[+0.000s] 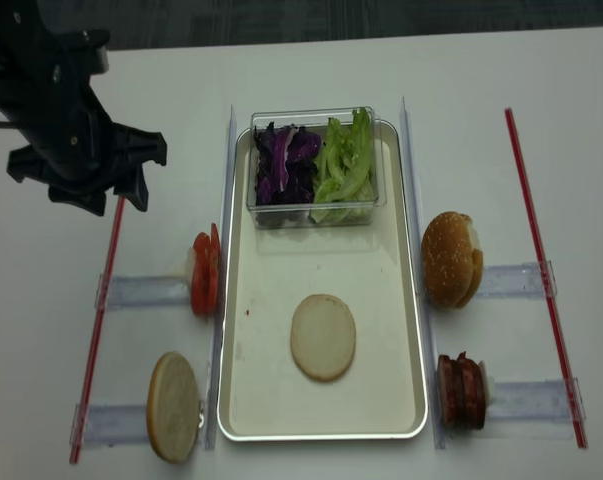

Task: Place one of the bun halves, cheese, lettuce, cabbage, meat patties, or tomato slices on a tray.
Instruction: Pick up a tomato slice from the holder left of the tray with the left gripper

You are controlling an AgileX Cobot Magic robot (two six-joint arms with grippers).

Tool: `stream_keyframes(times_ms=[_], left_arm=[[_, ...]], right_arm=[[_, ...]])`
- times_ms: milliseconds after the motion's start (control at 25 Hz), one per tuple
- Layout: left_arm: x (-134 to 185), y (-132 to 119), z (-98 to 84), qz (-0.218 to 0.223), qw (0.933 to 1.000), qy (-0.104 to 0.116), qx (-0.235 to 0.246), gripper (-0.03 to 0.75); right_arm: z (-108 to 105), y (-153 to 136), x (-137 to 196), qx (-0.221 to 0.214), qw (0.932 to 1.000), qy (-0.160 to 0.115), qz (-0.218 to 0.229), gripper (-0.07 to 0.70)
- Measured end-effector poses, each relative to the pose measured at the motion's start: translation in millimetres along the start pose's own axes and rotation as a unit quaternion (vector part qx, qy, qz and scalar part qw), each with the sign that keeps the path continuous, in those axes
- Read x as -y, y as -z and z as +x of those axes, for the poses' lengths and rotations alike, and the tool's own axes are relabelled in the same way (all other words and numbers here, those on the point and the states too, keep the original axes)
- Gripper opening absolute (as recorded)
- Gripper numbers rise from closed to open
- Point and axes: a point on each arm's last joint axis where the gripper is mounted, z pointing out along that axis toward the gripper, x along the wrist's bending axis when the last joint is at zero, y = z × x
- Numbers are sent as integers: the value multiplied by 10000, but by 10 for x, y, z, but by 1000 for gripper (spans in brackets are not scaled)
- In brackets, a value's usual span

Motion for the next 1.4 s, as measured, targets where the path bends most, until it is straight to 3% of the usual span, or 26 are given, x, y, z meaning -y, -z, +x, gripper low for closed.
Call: stream_keyframes(times_ms=[200,360,560,880,1200,1400], left_arm=[[33,-16,-314,-107,9996,-257,105,412],[89,-15,-572,-260,9993,-279,22,408],[149,-16,-779,-357,9988,-327,49,383],[178,-189,-1045,-107,9988,-477,35,378],[189,-346,-1124,115,9998,-116,-60,353],[183,-447,-1132,234,9996,-59,-139,338]], right_arm=[[0,0,0,0,10000,0,0,469],[0,0,0,0,10000,0,0,469],[0,0,0,0,10000,0,0,469],[0,0,0,0,10000,0,0,469],[0,0,0,0,10000,0,0,469],[0,0,0,0,10000,0,0,469]])
